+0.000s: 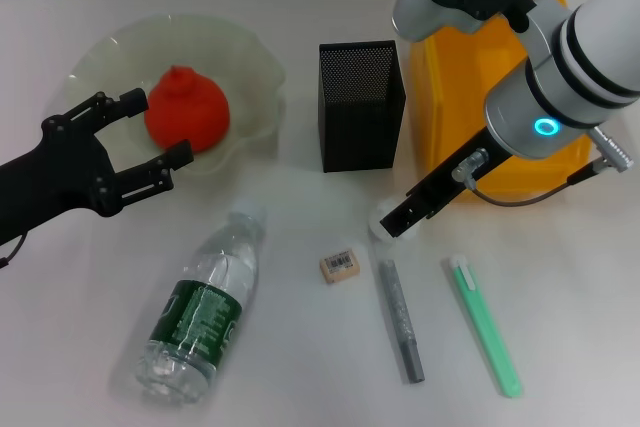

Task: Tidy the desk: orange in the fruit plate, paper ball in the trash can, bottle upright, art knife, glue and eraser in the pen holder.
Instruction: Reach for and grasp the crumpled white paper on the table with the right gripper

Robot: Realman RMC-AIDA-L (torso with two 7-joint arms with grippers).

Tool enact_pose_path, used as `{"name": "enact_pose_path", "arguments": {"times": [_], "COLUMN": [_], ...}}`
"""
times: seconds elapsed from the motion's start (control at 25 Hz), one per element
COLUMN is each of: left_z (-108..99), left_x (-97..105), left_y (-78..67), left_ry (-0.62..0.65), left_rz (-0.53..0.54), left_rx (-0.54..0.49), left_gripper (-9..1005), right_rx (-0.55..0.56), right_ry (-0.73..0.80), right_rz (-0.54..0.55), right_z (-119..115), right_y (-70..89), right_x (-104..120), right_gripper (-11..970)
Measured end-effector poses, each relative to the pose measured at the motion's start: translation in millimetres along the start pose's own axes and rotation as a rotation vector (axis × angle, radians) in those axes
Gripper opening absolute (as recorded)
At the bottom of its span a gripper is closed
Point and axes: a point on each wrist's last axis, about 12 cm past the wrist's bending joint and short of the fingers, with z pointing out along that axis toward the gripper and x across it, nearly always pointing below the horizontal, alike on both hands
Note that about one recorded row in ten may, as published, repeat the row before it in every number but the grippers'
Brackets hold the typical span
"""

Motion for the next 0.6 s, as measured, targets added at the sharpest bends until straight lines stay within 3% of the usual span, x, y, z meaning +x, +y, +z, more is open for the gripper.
{"name": "enact_pose_path", "arguments": {"times": [0.6], "left_z": [2], "left_x": [1], "left_y": [-0.6], "left_ry": [0.005], "left_rz": [0.004], "left_rx": [0.004], "left_gripper": [850], "right_rx": [-0.027], "right_ry": [-0.022], "right_rz": [0.056], "right_z": [24], "right_y": [-9.2], "right_x": [4], "right_gripper": [799]}}
